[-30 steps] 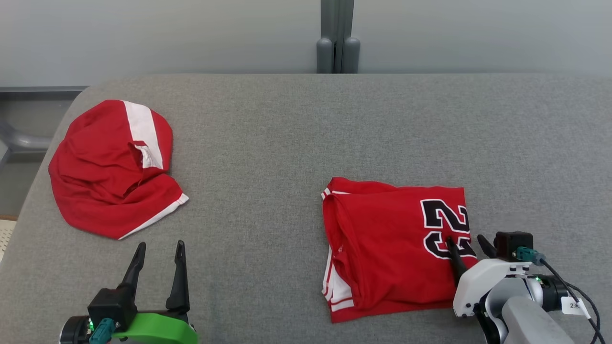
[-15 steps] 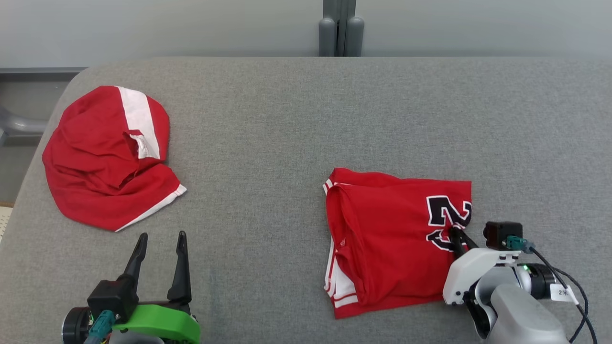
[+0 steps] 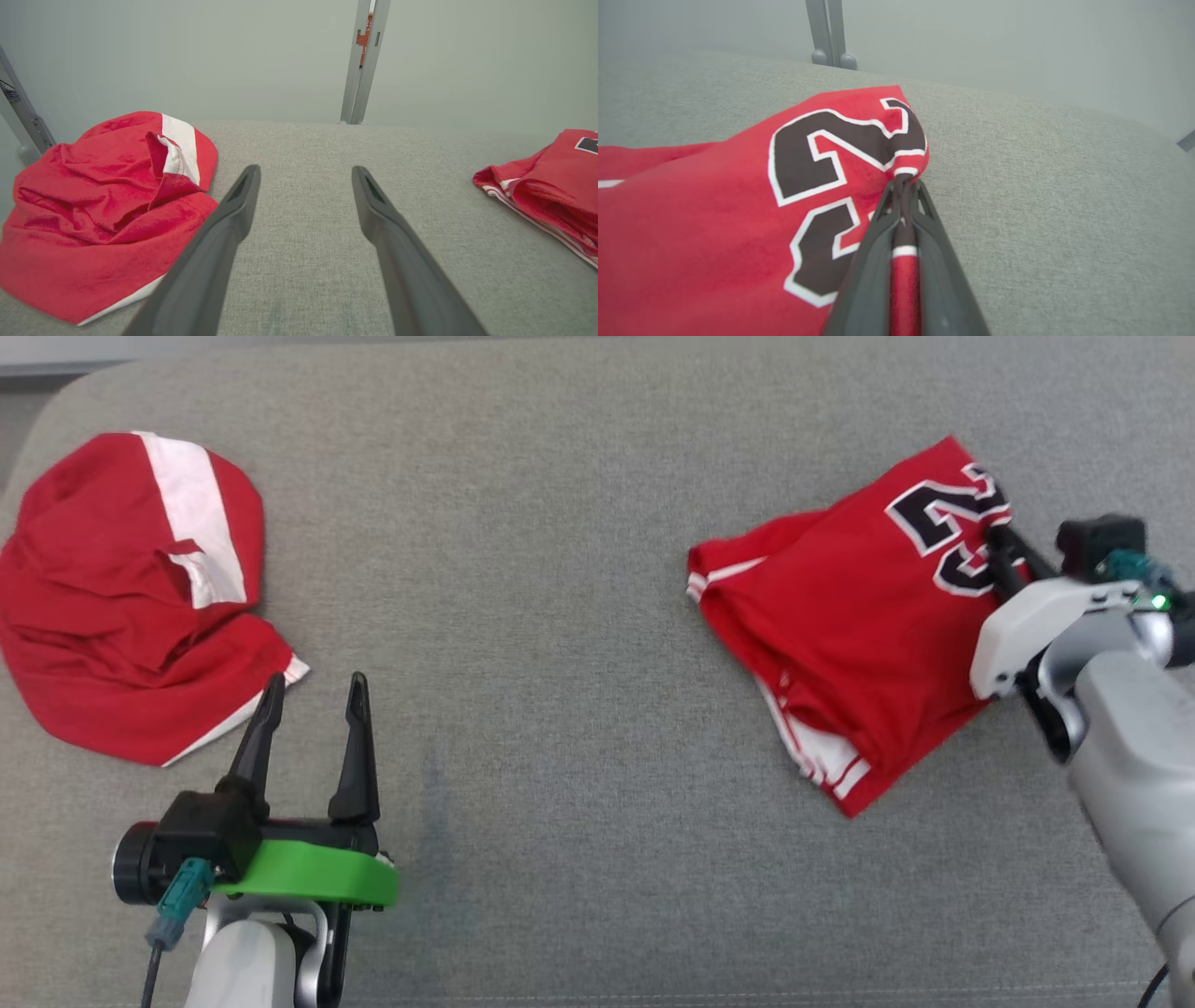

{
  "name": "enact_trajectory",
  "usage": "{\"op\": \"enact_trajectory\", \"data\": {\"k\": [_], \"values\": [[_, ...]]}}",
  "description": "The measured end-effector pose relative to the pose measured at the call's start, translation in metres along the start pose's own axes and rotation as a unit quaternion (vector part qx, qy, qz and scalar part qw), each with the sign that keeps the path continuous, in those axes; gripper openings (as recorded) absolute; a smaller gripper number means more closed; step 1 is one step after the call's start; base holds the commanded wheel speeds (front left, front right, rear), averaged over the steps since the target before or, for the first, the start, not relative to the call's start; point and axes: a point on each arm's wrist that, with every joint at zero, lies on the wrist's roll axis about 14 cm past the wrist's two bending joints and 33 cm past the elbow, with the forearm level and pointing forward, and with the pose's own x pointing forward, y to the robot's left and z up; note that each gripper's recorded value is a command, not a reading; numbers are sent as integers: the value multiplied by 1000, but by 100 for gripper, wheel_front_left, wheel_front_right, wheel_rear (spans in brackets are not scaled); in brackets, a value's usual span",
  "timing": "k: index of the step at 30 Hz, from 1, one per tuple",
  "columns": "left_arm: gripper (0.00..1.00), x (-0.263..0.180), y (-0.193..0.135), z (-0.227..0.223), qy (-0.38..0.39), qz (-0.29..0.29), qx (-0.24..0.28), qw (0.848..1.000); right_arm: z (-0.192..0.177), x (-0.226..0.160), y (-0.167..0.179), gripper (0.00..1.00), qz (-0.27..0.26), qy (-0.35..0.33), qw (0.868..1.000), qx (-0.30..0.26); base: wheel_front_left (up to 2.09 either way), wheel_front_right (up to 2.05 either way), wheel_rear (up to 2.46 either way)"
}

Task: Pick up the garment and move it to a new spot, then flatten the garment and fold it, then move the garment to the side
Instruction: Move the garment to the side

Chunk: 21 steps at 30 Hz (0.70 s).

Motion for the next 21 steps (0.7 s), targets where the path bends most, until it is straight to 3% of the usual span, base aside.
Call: {"op": "enact_trajectory", "data": {"k": [10, 14, 21], "values": [[100, 49, -15, -25, 12, -44, 22, 999, 40, 24, -114, 0, -85, -21, 994, -70, 0, 0, 0], [100, 64, -28, -41, 21, -74, 30, 997, 47, 11, -164, 0, -131, -13, 987, -91, 0, 0, 0], [100, 83, -48, -64, 32, -113, 29, 993, 47, -13, -214, 0, -183, 5, 978, -104, 0, 0, 0]]}}
